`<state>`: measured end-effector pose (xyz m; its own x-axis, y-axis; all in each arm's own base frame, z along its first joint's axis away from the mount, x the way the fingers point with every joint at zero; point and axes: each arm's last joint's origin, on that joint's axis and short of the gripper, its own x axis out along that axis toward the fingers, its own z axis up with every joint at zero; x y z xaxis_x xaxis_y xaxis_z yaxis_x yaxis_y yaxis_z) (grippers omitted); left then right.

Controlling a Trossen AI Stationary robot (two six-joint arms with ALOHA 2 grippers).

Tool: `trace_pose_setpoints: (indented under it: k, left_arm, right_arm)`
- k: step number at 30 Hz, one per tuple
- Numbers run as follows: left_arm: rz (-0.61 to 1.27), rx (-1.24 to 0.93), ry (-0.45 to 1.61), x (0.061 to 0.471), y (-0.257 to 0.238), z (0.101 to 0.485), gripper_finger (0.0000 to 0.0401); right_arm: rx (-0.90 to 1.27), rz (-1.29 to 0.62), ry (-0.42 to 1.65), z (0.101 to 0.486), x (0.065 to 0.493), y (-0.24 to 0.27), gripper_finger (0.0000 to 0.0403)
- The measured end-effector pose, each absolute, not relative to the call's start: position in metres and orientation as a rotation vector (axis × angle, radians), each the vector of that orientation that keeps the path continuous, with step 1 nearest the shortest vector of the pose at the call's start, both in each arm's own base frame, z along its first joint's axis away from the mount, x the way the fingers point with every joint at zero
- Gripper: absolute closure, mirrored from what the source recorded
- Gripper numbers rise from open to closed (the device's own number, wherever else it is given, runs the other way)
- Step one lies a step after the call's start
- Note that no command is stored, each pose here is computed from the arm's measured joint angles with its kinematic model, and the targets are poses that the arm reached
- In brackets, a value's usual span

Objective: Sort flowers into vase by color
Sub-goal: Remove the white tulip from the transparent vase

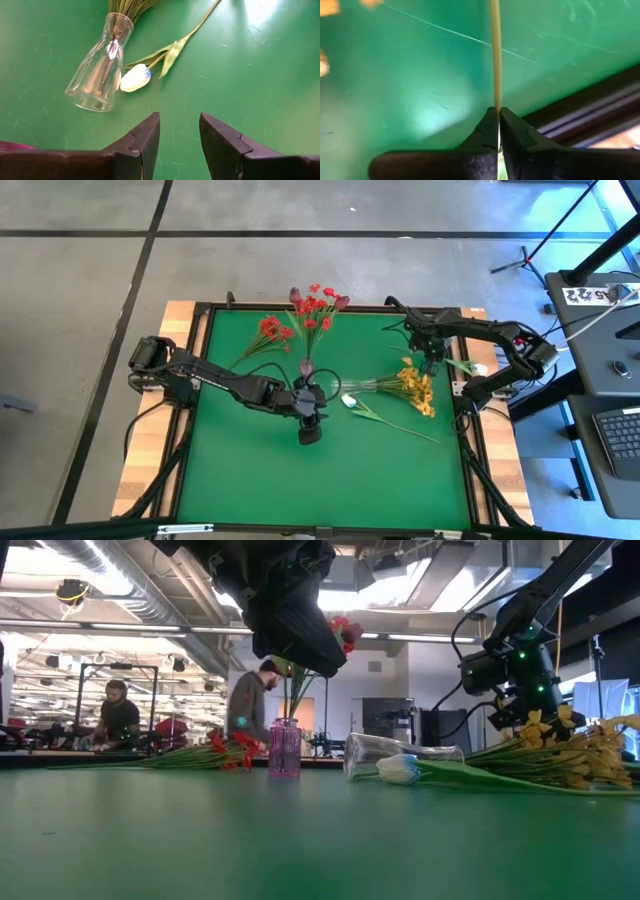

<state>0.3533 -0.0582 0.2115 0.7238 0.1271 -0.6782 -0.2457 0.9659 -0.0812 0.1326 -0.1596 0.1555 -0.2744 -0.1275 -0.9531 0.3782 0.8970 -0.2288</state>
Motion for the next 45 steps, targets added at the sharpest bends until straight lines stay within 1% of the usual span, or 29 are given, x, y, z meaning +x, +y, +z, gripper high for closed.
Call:
trace_pose_setpoints:
  k: [6, 12, 18, 26, 30, 34, 40, 45]
  left_arm:
    - [0.217, -0.166, 0.731, 0.353, -0.058, 0.212, 0.0268]
    - [0.219, -0.167, 0.73, 0.353, -0.057, 0.212, 0.0268]
    - [0.22, -0.165, 0.73, 0.353, -0.057, 0.212, 0.0268]
    - [0.251, -0.149, 0.732, 0.353, -0.056, 0.211, 0.0268]
    - [0.254, -0.145, 0.743, 0.351, -0.056, 0.211, 0.0268]
    - [0.254, -0.143, 0.748, 0.351, -0.056, 0.211, 0.0268]
    - [0.272, -0.127, 0.754, 0.35, -0.058, 0.21, 0.0268]
    - [0.269, -0.125, 0.755, 0.349, -0.059, 0.21, 0.0268]
  right_arm:
    - [0.157, -0.535, 1.833, 0.164, 0.136, -0.159, 0.04]
    - [0.06, -0.502, 1.846, 0.184, 0.158, -0.146, 0.0401]
    - [-0.021, -0.5, 1.86, 0.218, 0.183, -0.123, 0.0402]
    - [-0.029, -0.527, 1.793, 0.272, 0.21, -0.079, 0.0402]
    - [0.035, -0.46, 1.698, 0.293, 0.223, -0.047, 0.0402]
    - [0.091, -0.357, 1.595, 0.303, 0.235, -0.011, 0.0403]
    - [0.129, -0.202, 1.467, 0.298, 0.247, 0.044, 0.0403]
    - [0.141, -0.116, 1.379, 0.287, 0.25, 0.082, 0.0403]
